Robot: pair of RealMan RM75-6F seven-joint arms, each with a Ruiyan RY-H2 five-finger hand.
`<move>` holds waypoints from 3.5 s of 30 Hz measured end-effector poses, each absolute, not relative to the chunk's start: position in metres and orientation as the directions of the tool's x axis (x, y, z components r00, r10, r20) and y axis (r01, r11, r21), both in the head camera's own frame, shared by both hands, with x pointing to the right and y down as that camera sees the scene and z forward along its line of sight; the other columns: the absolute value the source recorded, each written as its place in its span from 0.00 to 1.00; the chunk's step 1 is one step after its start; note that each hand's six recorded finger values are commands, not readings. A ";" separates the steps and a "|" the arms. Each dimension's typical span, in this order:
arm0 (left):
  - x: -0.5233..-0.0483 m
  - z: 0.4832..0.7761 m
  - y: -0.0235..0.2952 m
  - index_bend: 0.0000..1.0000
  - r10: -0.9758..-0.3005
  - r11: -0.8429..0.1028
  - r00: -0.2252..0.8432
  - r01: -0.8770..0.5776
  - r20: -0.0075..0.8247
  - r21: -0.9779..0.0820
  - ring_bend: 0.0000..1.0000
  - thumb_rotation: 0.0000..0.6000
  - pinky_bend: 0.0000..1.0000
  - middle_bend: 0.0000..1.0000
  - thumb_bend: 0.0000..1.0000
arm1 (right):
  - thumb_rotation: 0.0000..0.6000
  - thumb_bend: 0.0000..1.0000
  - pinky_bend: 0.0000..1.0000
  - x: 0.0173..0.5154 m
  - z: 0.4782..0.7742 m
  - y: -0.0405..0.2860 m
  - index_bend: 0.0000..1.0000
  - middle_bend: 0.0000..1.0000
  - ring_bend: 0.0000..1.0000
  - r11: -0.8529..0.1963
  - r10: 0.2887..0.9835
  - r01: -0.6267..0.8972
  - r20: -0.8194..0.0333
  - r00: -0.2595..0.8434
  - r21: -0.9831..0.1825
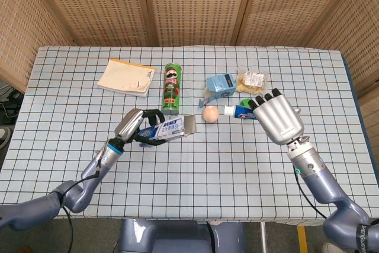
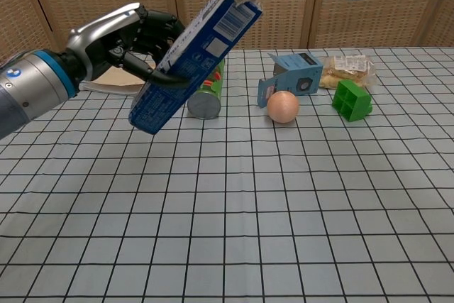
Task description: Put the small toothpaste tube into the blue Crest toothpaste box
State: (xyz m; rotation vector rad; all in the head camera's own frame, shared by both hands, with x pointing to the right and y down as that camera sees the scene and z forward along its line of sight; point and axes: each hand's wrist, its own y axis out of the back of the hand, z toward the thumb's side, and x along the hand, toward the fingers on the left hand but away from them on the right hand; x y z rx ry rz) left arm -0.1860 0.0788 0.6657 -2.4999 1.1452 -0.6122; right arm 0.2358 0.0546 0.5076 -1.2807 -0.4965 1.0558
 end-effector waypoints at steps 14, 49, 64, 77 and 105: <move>-0.164 0.676 0.063 0.62 -0.785 -0.614 0.568 -0.657 0.250 -0.437 0.57 1.00 0.55 0.54 0.03 | 1.00 0.64 0.58 0.195 0.465 0.043 0.67 0.68 0.67 0.118 0.781 -0.415 -0.174 0.600 -0.902; -0.152 0.676 0.067 0.62 -0.762 -0.642 0.594 -0.640 0.258 -0.422 0.57 1.00 0.55 0.54 0.05 | 1.00 0.63 0.59 0.147 0.495 0.069 0.67 0.68 0.68 0.240 0.691 -0.526 -0.237 0.683 -0.816; -0.109 0.672 0.082 0.73 -0.744 -0.668 0.617 -0.687 0.255 -0.287 0.57 1.00 0.55 0.58 0.10 | 1.00 0.07 0.24 0.126 0.481 0.083 0.01 0.07 0.20 0.463 0.618 -0.518 -0.157 0.771 -0.720; -0.083 0.679 0.093 0.78 -0.756 -0.636 0.601 -0.768 0.261 -0.076 0.58 1.00 0.55 0.60 0.14 | 1.00 0.06 0.10 0.123 0.439 0.086 0.00 0.01 0.08 0.695 0.551 -0.389 0.100 0.828 -0.605; -0.207 0.678 0.082 0.77 -0.753 -0.655 0.599 -0.642 0.272 -0.399 0.58 1.00 0.56 0.60 0.11 | 1.00 0.00 0.00 0.300 0.523 0.014 0.08 0.07 0.05 -0.137 0.949 -0.315 -0.215 0.229 -0.939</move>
